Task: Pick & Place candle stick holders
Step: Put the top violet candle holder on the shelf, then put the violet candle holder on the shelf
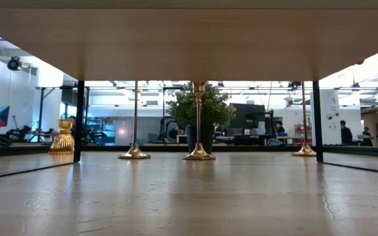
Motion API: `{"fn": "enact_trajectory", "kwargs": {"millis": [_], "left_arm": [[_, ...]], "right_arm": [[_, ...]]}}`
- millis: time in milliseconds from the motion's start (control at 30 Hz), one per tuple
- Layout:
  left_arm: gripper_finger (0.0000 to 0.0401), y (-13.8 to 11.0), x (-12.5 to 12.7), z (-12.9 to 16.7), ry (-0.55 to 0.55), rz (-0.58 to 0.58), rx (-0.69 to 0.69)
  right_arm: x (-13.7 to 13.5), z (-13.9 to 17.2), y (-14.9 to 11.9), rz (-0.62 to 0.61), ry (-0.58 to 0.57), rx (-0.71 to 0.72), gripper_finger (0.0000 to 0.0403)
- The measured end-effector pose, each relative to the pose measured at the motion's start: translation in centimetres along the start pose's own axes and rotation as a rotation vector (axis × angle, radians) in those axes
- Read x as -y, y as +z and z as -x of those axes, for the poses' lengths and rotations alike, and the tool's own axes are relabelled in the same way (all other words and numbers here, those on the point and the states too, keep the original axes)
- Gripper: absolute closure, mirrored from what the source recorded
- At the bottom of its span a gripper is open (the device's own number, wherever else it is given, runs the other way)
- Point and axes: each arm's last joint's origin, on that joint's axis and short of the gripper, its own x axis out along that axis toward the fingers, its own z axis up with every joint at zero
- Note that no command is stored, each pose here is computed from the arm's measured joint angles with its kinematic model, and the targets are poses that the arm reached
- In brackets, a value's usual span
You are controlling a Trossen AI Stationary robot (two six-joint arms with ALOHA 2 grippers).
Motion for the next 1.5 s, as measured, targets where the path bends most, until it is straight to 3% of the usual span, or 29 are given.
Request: {"fn": "enact_trajectory", "kwargs": {"millis": [267, 700, 1000, 1100, 1300, 1500], "left_arm": [[0.033, 0.0, -0.1, 0.0, 0.024, -0.018, 0.002], [0.024, 0.1, -0.3, 0.8, 0.025, 0.019, 0.016], [0.0238, -0.1, -1.0, 4.8, 0.016, 0.038, 0.072], [0.0238, -0.3, -1.3, 6.4, 0.003, 0.108, 0.111], [0.0241, -1.6, -1.1, 9.6, -0.137, 0.256, 0.2], [0.0266, -3.8, 1.3, 11.0, -0.034, 0.22, 0.283]], "right_arm": [[0.0, 0.0, 0.0, -0.003, 0.0, 0.0, 0.0394], [0.0, 0.0, 0.0, -0.004, 0.0, 0.0, 0.0394], [0.0, 0.0, 0.0, -0.005, 0.0, 0.0, 0.0394], [0.0, 0.0, 0.0, -0.005, 0.0, 0.0, 0.0394], [0.0, 0.0, 0.0, 0.009, 0.0, -0.001, 0.0394], [1.1, 0.5, 0.1, 0.028, 0.03, -0.007, 0.0394]]}}
